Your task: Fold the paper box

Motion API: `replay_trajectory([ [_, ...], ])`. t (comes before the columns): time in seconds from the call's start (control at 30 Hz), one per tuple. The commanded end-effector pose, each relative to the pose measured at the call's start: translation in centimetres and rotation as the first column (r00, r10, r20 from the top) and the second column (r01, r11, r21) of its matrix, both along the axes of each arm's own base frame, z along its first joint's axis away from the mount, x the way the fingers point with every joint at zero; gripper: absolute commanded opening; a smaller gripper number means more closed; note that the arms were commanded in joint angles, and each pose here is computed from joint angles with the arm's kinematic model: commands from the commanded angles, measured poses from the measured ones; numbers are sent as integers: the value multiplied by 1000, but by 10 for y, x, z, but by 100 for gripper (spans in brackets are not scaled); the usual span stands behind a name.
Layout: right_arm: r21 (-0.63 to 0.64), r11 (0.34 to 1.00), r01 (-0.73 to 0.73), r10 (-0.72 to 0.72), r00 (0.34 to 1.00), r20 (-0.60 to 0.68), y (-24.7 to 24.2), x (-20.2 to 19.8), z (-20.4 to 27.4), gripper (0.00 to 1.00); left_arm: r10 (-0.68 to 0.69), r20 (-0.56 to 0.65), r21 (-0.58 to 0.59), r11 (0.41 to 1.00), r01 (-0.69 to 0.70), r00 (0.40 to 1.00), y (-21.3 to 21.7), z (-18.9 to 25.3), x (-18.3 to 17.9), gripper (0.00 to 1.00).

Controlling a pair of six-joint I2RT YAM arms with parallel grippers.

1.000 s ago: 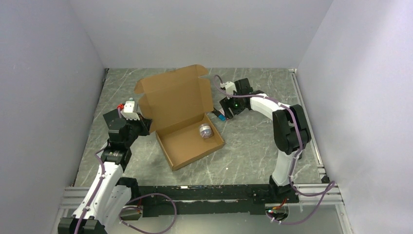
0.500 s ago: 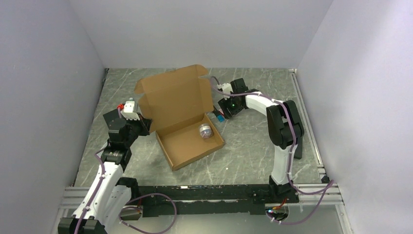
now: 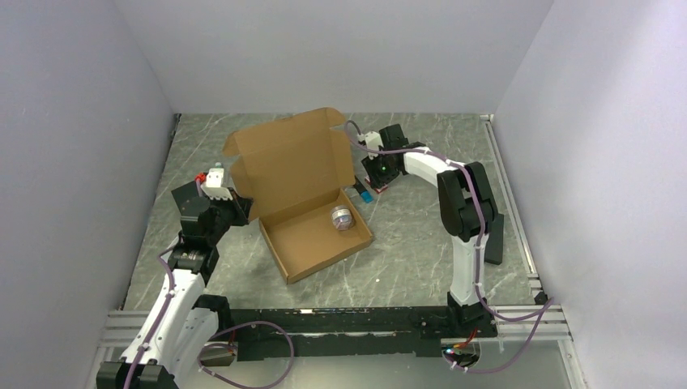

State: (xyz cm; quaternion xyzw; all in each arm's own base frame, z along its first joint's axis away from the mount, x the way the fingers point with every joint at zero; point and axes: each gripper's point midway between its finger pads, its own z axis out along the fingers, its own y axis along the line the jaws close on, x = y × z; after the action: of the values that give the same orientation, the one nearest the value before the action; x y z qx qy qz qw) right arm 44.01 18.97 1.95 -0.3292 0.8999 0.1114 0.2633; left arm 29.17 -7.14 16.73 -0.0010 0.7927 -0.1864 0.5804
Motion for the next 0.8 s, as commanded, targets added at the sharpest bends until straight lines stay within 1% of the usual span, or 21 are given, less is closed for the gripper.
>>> replay_trajectory([
  [0.0, -17, 1000, 19, -19, 1000, 24, -9, -2, 8, 27, 3, 57, 7, 1000, -3, 998, 1, 12, 4, 0],
  [0.07, -8, 1000, 28, -28, 999, 36, -15, -3, 16, 22, 3, 62, 6, 1000, -3, 998, 1, 13, 4, 0],
  [0.2, 43, 998, 38, -40, 998, 57, -27, -10, 35, 18, 0, 66, 5, 1000, 0, 998, 0, 14, 4, 0],
  [0.37, 120, 993, 13, -24, 995, 92, -32, -23, 63, 17, -4, 66, 2, 1000, 4, 998, -1, 14, 4, 0],
  [0.53, 183, 982, -36, 14, 993, 118, -25, -42, 84, 17, -7, 64, 1, 1000, 7, 998, -1, 13, 4, 0],
  [0.77, 303, 939, -164, 122, 981, 152, -3, -68, 113, 17, -6, 62, 2, 1000, 6, 998, -1, 13, 4, 0],
])
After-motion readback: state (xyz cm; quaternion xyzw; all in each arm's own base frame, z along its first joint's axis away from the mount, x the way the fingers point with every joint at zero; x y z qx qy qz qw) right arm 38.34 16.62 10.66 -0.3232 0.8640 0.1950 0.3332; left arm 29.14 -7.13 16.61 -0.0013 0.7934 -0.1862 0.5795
